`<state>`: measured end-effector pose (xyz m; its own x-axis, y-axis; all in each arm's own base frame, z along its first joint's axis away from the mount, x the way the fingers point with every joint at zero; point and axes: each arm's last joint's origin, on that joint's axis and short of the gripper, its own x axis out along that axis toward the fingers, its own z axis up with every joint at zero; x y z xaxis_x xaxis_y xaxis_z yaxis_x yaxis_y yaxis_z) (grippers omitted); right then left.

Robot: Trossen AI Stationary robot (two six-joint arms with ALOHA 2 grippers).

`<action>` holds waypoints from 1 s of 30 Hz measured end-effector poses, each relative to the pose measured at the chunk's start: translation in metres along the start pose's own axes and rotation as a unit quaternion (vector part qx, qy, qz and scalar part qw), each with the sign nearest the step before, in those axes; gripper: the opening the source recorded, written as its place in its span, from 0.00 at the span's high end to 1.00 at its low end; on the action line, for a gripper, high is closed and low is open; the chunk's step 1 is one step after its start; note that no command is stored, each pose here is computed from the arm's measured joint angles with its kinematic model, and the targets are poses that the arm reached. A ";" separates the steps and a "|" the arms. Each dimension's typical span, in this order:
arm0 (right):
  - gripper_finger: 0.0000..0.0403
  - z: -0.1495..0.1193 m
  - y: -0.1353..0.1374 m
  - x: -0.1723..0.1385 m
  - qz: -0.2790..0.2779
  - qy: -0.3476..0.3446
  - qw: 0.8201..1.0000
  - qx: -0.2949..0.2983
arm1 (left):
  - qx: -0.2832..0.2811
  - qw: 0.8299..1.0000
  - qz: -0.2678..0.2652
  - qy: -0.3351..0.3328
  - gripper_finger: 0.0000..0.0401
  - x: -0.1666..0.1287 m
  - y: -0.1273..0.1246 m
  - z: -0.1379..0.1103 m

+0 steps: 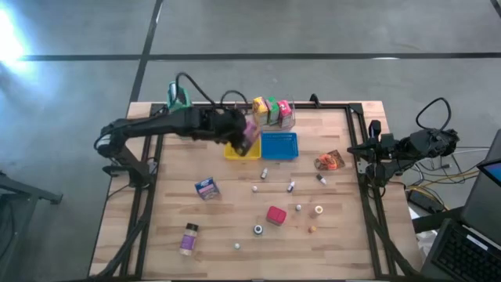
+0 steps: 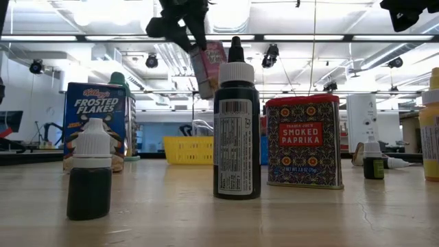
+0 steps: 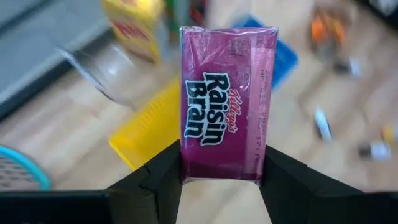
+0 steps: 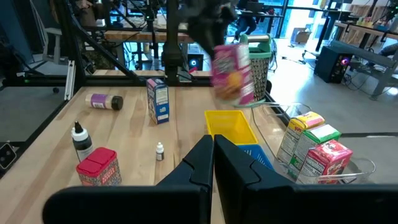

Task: Pick & Place Kitchen Items
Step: Put the violet cereal box into the transparent bin

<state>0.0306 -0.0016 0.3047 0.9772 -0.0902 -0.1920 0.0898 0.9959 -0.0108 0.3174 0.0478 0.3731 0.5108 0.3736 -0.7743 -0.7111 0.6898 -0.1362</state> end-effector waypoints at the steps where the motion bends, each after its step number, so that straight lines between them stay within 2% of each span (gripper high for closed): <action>1: 0.98 0.000 0.000 0.000 0.000 0.000 1.000 0.000 | -0.014 1.000 0.002 -0.007 0.54 -0.002 0.003 0.004; 8: 0.98 0.000 0.000 0.000 0.000 0.000 1.000 0.000 | -0.126 0.990 -0.004 -0.057 0.54 0.004 0.023 0.031; 12: 0.98 0.000 0.000 0.000 0.000 0.000 1.000 0.000 | -0.190 0.980 0.016 -0.058 0.54 0.013 0.039 0.038; 16: 0.98 0.000 0.000 0.000 0.000 0.000 1.000 0.000 | -0.246 0.967 0.023 -0.056 0.55 0.023 0.044 0.043; 24: 0.98 0.000 0.000 0.000 0.000 0.000 1.000 0.000 | -0.286 0.957 0.016 -0.043 0.55 0.046 0.040 0.064; 27: 0.98 0.000 0.000 0.000 0.000 0.000 1.000 0.000 | -0.284 0.958 0.031 -0.029 0.55 0.040 0.040 0.070; 30: 0.98 0.000 0.000 0.000 0.000 0.000 1.000 0.000 | -0.277 0.958 0.069 -0.011 0.55 0.028 0.043 0.070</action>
<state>0.0306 -0.0016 0.3047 0.9772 -0.0903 -0.1922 0.0897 0.9959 -0.0116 0.3348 0.1317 0.3890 0.3998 0.4549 -0.7957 -0.9166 0.2004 -0.3460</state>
